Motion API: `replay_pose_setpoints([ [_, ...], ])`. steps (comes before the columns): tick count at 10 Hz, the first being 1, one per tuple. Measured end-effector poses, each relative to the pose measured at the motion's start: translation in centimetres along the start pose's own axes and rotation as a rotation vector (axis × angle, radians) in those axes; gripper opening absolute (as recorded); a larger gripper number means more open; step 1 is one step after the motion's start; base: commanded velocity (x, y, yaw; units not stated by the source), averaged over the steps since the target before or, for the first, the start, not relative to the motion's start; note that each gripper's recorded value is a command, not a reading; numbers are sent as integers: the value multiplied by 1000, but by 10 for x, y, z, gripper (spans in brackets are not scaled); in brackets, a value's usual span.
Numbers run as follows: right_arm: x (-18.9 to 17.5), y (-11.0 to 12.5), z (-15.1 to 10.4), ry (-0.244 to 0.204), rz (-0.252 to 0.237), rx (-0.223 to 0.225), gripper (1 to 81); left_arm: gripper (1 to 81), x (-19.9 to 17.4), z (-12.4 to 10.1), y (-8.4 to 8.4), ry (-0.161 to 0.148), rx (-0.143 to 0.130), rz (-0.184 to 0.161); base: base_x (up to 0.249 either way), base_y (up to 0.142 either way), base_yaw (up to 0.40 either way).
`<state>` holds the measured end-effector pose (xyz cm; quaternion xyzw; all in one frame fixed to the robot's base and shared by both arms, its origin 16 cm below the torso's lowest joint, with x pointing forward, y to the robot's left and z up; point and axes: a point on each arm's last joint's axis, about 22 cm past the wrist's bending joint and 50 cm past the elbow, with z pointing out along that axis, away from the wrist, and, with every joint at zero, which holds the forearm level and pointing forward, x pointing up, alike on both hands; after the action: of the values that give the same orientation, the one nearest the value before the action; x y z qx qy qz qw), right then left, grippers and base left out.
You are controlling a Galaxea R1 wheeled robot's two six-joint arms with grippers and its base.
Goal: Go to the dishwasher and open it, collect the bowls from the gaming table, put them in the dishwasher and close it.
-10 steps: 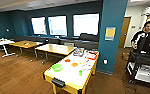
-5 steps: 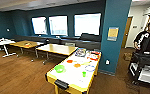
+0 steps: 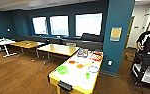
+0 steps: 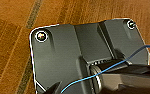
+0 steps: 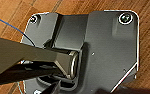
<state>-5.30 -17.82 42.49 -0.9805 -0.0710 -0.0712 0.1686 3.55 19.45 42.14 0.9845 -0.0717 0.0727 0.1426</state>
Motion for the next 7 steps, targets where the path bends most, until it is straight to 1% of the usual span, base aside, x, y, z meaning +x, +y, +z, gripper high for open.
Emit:
replay_pose_setpoints([
  [7,1,1,0,0,-1,-2,811,811,0,0,0,0,1,0,79,101,0],
])
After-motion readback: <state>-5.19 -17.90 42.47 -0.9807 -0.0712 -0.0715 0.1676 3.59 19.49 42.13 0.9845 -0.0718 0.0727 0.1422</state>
